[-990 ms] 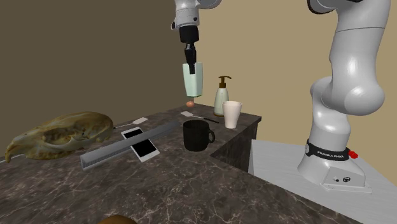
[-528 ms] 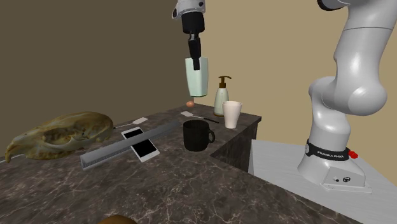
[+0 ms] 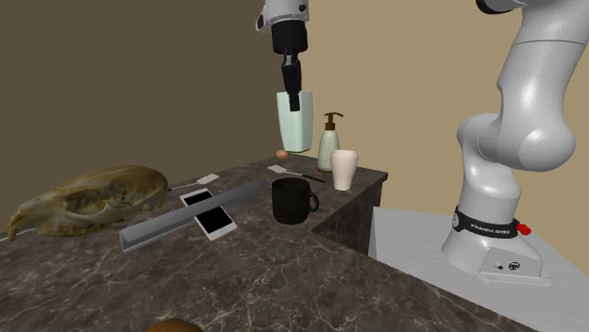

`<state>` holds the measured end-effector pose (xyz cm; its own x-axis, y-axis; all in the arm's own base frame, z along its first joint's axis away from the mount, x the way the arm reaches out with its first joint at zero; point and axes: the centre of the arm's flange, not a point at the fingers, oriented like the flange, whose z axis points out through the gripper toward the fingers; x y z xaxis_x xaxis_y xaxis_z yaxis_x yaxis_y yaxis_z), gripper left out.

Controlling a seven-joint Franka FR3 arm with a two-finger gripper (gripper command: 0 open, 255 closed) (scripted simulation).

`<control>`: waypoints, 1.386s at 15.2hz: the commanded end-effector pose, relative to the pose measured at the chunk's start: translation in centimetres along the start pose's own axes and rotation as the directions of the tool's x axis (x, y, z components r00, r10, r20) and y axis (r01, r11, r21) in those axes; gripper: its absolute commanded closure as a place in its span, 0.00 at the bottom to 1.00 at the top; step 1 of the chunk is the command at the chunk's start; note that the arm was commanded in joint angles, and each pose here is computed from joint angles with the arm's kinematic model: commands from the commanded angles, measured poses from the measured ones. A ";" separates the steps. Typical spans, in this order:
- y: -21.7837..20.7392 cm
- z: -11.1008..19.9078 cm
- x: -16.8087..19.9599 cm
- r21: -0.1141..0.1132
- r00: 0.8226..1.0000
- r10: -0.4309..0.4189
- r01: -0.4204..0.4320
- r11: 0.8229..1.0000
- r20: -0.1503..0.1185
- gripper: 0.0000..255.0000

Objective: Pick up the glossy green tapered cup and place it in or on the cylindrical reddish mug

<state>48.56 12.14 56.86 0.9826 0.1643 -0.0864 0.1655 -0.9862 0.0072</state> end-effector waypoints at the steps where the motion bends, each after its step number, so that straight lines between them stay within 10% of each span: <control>1: -0.1 1.1 0.1 0.000 1.000 0.000 0.000 1.000 -0.001 1.00; 21: -0.1 9.3 0.8 0.000 1.000 0.000 0.000 1.000 -0.001 1.00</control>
<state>48.52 12.17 47.54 0.9827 0.1641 -0.0863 0.1654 -0.9862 0.0072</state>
